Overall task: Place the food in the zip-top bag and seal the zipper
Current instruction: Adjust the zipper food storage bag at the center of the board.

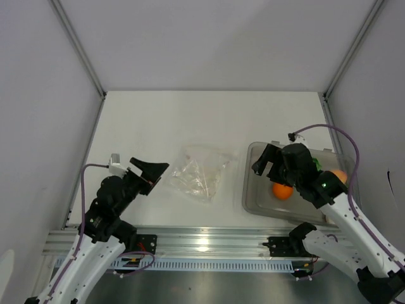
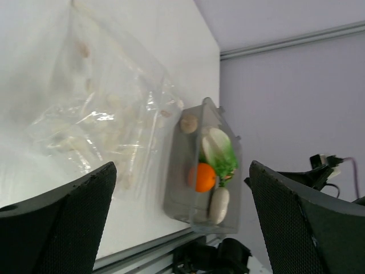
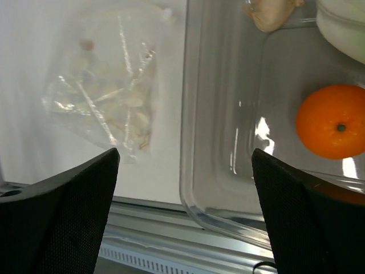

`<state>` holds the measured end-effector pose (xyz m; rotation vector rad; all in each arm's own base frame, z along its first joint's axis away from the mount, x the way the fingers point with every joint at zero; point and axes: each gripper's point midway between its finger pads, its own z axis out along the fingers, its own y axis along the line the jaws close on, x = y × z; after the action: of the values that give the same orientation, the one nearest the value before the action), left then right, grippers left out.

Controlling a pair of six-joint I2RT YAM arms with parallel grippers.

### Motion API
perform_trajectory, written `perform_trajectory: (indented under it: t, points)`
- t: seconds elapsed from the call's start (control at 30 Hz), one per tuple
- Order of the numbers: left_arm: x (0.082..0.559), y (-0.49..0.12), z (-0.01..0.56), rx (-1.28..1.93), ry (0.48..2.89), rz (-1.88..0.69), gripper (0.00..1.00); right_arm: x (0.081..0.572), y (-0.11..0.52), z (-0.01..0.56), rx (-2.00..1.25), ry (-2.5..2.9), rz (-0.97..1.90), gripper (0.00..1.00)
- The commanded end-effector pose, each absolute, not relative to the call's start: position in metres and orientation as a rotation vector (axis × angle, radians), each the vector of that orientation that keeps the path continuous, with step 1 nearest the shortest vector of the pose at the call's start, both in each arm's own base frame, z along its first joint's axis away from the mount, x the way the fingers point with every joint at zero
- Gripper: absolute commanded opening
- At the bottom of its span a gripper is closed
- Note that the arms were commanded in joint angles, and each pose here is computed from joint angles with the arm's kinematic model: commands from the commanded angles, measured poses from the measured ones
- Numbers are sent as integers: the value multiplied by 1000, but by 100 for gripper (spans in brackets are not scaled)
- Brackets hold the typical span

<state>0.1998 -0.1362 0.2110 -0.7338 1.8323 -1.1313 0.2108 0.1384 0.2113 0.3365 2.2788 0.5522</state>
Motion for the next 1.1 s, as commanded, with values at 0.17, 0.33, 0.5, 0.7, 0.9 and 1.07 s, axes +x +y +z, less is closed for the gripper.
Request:
perform_trajectory:
  t: [0.17,0.33,0.5,0.7,0.9,1.07]
  points:
    - [181,-126,227,-578,1833,-1059,100,255,172,251,9,2198,538,99]
    - [170,-134,248,-390,1774,-1102,99,296,217,277,-207,2104,636,99]
    - [169,-148,209,-532,1959,-1160,95,354,256,250,-330,2186,665,99]
    - [170,-186,164,-591,2091,-1397,68,398,282,212,-356,2262,738,99]
    - [185,-189,132,-604,2301,-1213,68,409,294,168,-378,2363,767,99]
    - [208,-192,121,-659,2377,-1097,72,403,298,127,-382,2441,801,99]
